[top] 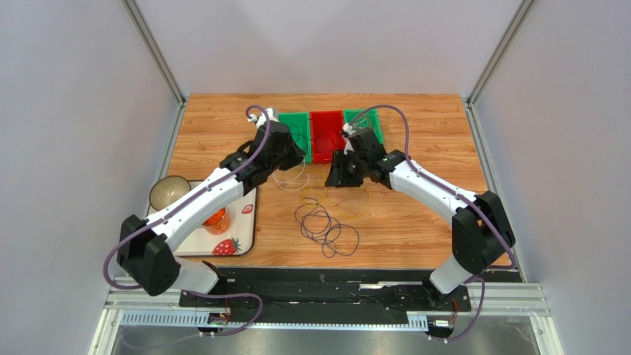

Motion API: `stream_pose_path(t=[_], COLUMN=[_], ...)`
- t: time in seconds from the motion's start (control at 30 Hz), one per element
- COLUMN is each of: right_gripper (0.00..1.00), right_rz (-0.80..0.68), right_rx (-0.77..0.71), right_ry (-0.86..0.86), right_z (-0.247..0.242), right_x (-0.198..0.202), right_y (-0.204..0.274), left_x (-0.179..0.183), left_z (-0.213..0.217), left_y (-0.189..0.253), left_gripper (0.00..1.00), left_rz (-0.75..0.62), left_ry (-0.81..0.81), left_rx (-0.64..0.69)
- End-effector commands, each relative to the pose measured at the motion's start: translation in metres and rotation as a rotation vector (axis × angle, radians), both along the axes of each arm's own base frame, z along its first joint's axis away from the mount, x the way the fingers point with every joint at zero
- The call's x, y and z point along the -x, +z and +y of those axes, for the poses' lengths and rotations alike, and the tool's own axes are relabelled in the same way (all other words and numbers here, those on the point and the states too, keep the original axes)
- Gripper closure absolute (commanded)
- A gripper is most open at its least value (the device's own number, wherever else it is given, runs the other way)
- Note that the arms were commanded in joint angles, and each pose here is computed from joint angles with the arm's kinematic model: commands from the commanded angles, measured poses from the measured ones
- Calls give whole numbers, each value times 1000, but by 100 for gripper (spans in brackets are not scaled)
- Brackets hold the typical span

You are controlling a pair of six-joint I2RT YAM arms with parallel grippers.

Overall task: Untangle the cables
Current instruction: Pick up the cable at the center of the board.

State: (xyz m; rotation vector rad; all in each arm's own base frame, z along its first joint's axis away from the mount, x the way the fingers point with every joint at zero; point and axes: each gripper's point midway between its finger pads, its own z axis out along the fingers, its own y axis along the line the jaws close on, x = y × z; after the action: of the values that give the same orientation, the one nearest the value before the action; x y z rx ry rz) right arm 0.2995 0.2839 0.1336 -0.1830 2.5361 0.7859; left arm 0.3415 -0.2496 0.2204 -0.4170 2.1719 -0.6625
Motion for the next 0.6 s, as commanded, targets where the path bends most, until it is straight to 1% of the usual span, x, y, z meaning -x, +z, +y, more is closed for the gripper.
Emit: stream_pose_path(t=[0.0, 0.07, 0.13, 0.23, 0.27, 0.33, 0.37, 0.57], right_gripper=[56, 56, 56, 55, 53, 52, 52, 51], right_rz=[-101, -132, -150, -228, -280, -312, -361, -430], right_rx=[-159, -217, -266, -373, -416, -461, -495, -558], right_ry=[55, 91, 109, 146, 155, 161, 171, 229], right_z=[16, 21, 23, 26, 25, 25, 26, 29], right_x=[4, 10, 16, 27, 31, 34, 36, 44], right_y=[43, 58, 69, 98, 111, 122, 137, 157], left_x=[14, 21, 26, 34, 36, 39, 40, 45], left_z=[-8, -11, -11, -13, -12, -12, -10, -10], left_y=[61, 76, 80, 78, 79, 75, 77, 81], left_gripper=[100, 100, 100, 100, 100, 100, 100, 100], left_rz=[-165, -204, -216, -228, -234, -225, -229, -200], left_ry=[-133, -192, -225, -280, -284, -277, -272, -248], left_rx=[73, 68, 52, 43, 52, 67, 77, 127])
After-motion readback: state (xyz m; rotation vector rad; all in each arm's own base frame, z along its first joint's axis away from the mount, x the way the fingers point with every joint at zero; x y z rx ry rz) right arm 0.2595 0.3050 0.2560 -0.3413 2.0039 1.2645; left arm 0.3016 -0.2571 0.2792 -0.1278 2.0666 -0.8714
